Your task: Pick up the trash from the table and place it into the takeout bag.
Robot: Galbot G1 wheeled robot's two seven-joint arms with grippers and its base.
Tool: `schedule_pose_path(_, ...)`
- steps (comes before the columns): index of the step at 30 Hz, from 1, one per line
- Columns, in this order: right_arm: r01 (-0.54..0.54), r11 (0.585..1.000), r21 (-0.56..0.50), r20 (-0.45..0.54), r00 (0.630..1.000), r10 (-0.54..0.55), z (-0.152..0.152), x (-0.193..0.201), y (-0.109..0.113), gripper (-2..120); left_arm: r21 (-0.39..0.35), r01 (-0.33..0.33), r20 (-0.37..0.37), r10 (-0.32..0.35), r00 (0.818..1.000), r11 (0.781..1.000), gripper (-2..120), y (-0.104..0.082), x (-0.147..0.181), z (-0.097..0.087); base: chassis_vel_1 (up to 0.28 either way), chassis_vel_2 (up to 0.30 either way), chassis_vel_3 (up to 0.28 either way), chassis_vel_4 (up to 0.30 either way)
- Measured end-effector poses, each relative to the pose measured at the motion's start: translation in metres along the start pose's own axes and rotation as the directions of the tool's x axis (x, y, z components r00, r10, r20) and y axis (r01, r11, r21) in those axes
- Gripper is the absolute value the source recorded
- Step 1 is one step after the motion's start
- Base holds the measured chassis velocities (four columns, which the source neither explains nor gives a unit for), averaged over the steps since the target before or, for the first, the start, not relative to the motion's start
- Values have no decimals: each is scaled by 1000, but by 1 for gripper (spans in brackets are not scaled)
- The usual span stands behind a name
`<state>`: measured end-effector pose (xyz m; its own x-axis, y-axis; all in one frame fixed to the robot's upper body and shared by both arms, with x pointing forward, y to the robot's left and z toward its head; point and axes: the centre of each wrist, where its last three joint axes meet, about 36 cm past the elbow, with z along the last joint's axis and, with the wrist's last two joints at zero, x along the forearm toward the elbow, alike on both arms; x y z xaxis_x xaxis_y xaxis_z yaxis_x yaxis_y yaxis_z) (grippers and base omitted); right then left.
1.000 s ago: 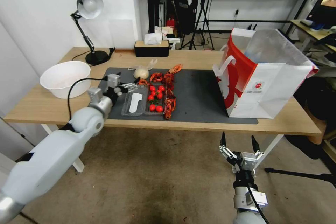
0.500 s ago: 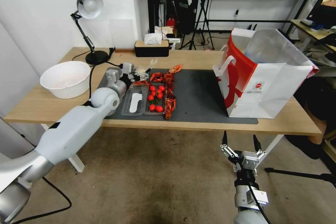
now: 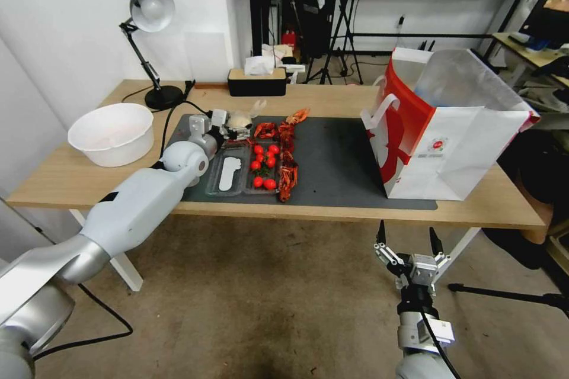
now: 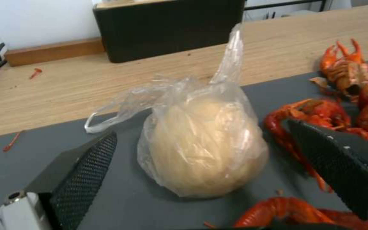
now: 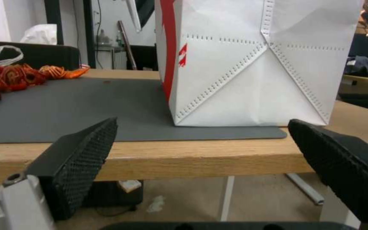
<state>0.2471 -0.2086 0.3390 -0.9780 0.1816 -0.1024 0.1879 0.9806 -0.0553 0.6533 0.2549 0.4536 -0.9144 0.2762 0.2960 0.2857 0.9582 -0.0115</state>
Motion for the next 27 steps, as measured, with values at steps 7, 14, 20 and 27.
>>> schedule_pose_path(7,-2,1000,0,1,1000,2,0,0,0,100,-1,8,-18,-8,1000,1000,100,0,-6,0,0,0,0,0)
schedule_pose_path(14,-3,1000,0,1,1000,3,0,0,0,100,-1,12,-31,-12,999,1000,94,-1,-11,-2,0,0,0,0)
schedule_pose_path(20,-6,1000,-1,3,1000,6,0,0,-1,100,-2,19,-46,-19,999,1000,66,-2,-18,-4,0,0,0,0)
schedule_pose_path(27,-10,1000,-1,3,1000,10,2,-1,-1,100,-22,25,-68,-27,997,999,40,-4,-25,-5,0,0,0,0)
